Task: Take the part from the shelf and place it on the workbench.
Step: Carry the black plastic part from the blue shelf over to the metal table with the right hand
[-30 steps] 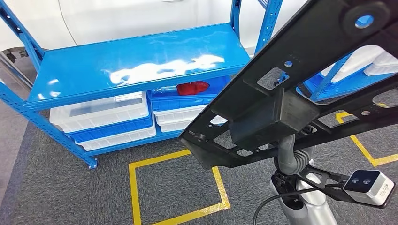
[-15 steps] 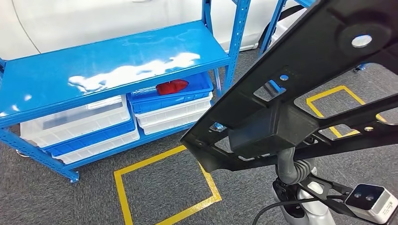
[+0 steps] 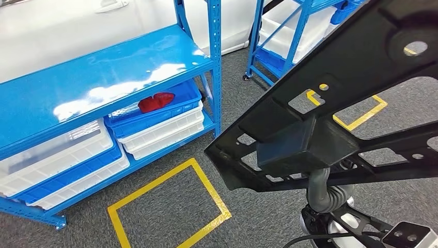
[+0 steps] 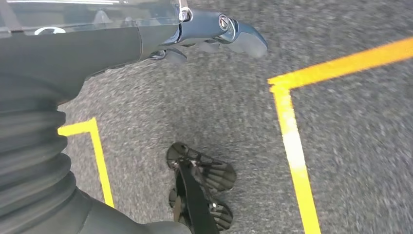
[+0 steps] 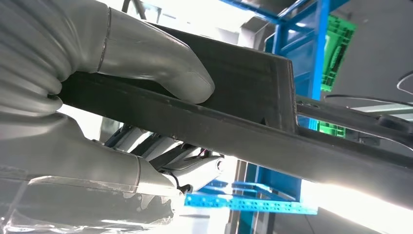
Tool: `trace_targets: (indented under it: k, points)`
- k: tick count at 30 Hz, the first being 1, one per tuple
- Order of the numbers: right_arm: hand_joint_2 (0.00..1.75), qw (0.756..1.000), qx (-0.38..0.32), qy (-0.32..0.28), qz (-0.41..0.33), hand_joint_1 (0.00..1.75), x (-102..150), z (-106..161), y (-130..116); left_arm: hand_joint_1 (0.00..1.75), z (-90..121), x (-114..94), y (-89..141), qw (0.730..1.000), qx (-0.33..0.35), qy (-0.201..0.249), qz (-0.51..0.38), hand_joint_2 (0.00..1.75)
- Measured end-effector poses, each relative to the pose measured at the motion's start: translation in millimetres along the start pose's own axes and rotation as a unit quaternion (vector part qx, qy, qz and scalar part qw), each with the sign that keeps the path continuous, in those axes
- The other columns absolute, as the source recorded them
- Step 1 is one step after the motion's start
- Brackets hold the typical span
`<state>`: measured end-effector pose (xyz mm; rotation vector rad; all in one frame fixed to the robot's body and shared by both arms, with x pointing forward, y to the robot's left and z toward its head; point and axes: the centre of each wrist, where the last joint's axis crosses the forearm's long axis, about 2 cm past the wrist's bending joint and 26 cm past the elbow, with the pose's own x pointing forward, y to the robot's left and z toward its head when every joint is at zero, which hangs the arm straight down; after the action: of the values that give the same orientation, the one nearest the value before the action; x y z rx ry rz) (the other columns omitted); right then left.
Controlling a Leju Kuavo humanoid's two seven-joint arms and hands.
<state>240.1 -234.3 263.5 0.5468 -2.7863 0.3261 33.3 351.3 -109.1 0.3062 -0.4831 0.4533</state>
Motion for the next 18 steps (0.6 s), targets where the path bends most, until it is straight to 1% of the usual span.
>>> trace_targets:
  k: [4,7,12,18]
  points:
    - [1.75,1.0,0.003,-0.001,-0.007,1.75,0,0,3,0.0,0,0,-2,1.0,0.006,0.008,0.0,1.75]
    - [1.75,1.0,0.008,0.001,-0.018,1.75,-1,0,5,0.0,3,-3,-9,1.0,0.003,0.014,0.004,1.75]
    - [1.75,1.0,0.002,0.009,-0.024,1.75,-3,3,0,0.0,7,-9,-20,1.0,-0.02,0.017,0.004,1.75]
    - [1.75,0.999,0.007,0.017,-0.043,1.75,-2,8,-2,0.0,9,-10,-29,0.999,-0.026,0.018,0.011,1.75]
